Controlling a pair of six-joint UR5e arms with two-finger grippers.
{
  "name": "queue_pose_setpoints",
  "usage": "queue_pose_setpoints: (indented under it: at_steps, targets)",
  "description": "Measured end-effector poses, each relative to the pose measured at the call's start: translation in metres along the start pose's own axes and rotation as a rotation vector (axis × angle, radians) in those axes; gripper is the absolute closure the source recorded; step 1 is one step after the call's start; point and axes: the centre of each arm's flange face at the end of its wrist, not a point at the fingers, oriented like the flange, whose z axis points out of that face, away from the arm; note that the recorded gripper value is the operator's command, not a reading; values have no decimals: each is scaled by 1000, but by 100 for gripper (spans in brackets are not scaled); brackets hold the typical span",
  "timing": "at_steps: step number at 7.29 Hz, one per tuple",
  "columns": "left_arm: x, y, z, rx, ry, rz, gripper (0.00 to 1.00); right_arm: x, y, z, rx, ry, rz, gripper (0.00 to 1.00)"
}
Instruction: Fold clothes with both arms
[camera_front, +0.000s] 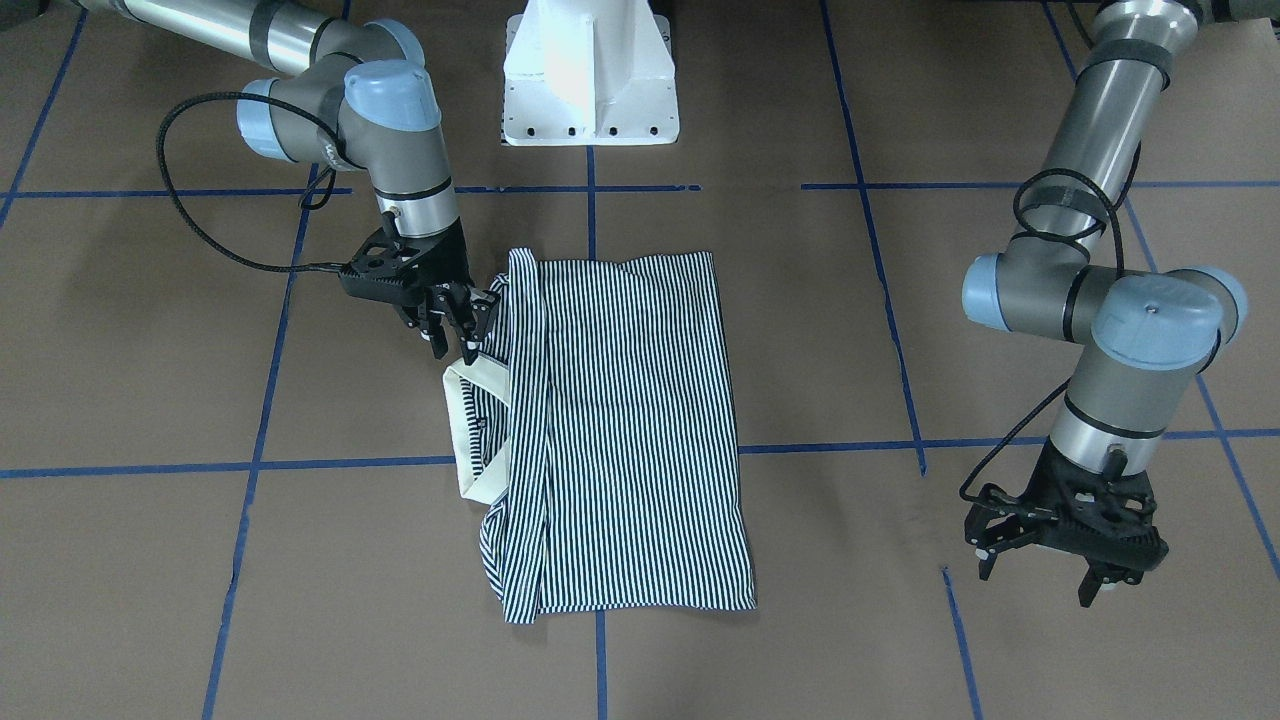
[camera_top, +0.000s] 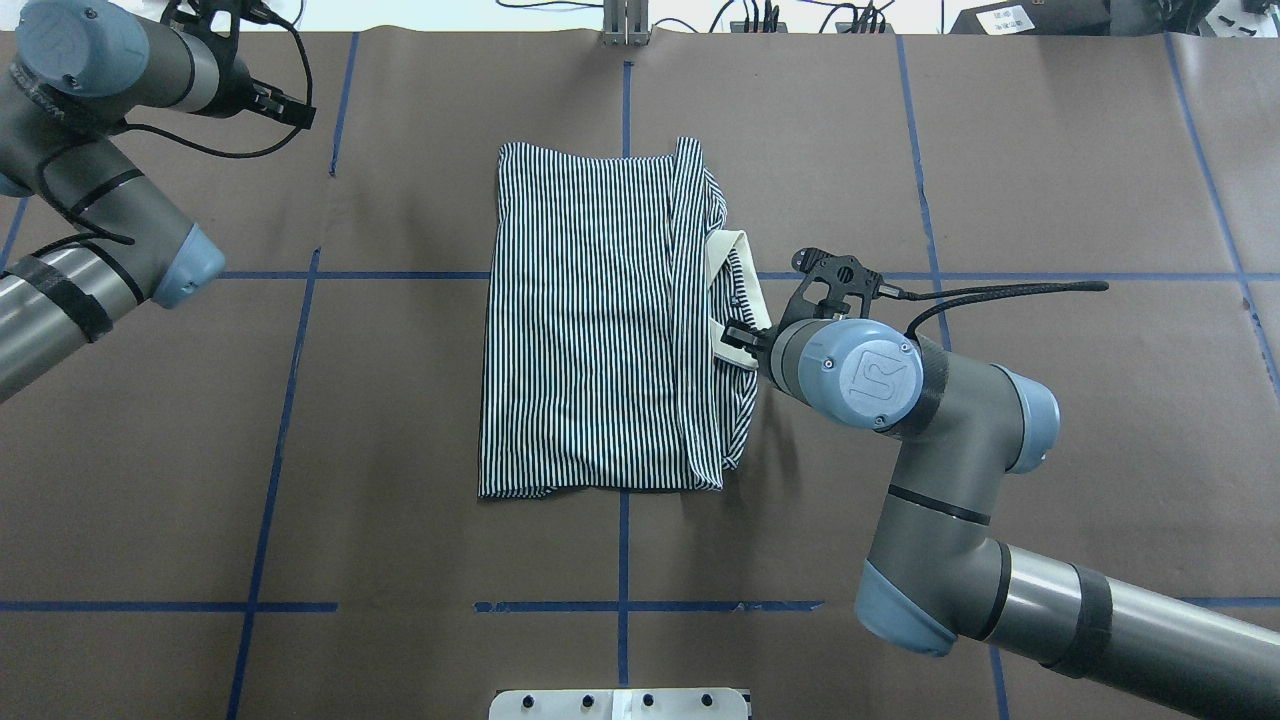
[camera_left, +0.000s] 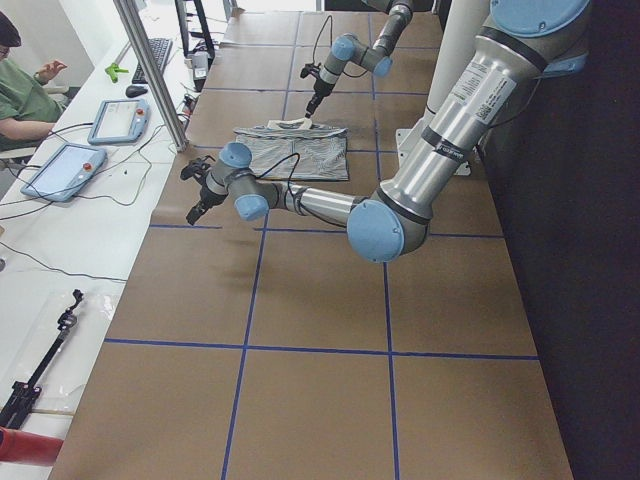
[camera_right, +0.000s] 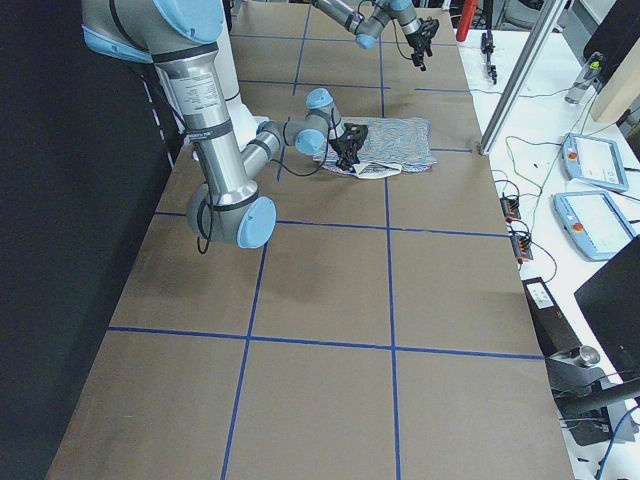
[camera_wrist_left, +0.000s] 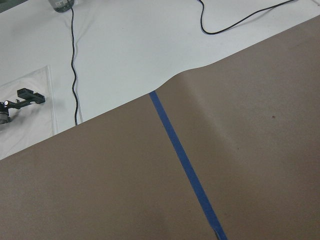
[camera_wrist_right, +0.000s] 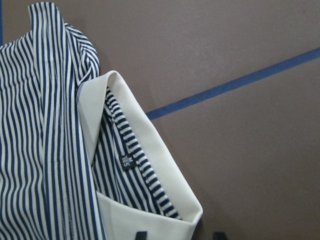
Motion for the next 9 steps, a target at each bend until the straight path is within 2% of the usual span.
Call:
queue_pose_setpoints:
  at_steps: [1,3,4,5,6,9]
  targets:
    - [0,0,0,0,0,0,0,-10,8,-10,-13,29,-65,0]
    - [0,0,0,1,1,-1,0,-44,49,-26,-58,76,-176,0]
    - [0,0,0,1,1,-1,0,-58,71,-32,-83,104,-233,19]
    - [0,0,-1,3,1,-1,0,-67,88,-36,-105,133,-306,47]
    - [1,2,-2,4,4,-8,0,-73,101,-39,-124,162,-386,64]
    - [9,11,-10,10,21,-28,0,-77,118,-39,-161,189,-601,64]
